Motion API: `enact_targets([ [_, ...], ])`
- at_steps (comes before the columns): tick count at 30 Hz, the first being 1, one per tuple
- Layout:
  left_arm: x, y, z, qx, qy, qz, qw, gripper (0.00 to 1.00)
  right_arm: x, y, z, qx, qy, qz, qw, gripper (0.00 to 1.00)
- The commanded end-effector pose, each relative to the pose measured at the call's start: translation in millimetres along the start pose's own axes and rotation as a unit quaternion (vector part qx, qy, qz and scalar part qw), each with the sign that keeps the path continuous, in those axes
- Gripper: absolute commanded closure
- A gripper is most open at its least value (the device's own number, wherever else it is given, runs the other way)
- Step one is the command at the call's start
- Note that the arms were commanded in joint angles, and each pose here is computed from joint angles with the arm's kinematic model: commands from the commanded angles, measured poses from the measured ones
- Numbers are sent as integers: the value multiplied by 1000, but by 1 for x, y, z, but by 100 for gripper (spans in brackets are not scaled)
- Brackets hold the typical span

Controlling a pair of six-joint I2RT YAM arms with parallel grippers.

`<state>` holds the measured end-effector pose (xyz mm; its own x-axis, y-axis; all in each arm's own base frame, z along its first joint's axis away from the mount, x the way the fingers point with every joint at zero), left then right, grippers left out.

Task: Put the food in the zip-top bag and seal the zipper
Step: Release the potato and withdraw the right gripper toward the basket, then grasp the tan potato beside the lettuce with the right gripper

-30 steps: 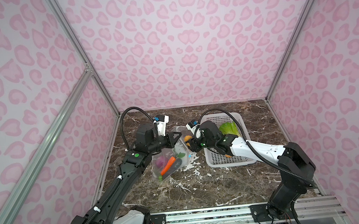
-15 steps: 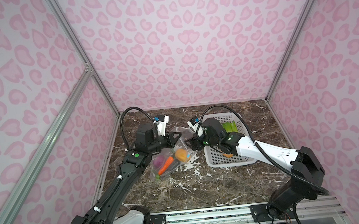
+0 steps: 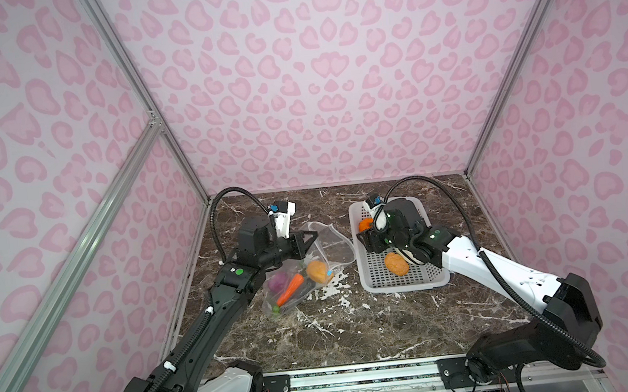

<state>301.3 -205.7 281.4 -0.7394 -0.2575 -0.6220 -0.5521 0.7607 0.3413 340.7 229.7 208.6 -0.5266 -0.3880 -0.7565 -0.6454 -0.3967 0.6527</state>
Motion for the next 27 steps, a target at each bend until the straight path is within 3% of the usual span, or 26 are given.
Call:
enact_targets([
  [1, -3, -1, -3, 7, -7, -8, 1000, 98, 44, 0, -17, 29, 6, 86, 996, 24],
  [10, -1, -4, -1, 4, -5, -4, 1000, 98, 104, -10, -35, 52, 32, 237, 970, 24],
  [27, -1, -4, 0, -1, -8, -5, 1000, 98, 137, -46, -38, 67, 68, 317, 944, 23],
])
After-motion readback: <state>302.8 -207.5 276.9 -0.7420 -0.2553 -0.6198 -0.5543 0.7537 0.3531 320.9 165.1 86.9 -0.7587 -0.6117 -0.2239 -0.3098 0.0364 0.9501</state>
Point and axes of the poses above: each gripper's point midway between its finger pads, its own y axis back along the fingers, its own z axis along the line the jaws close on, x = y × z, the point moved 1 cm from there along y, back along the fingers, and after that the axes turned 9 degrees about y, right-handed, at the moved point
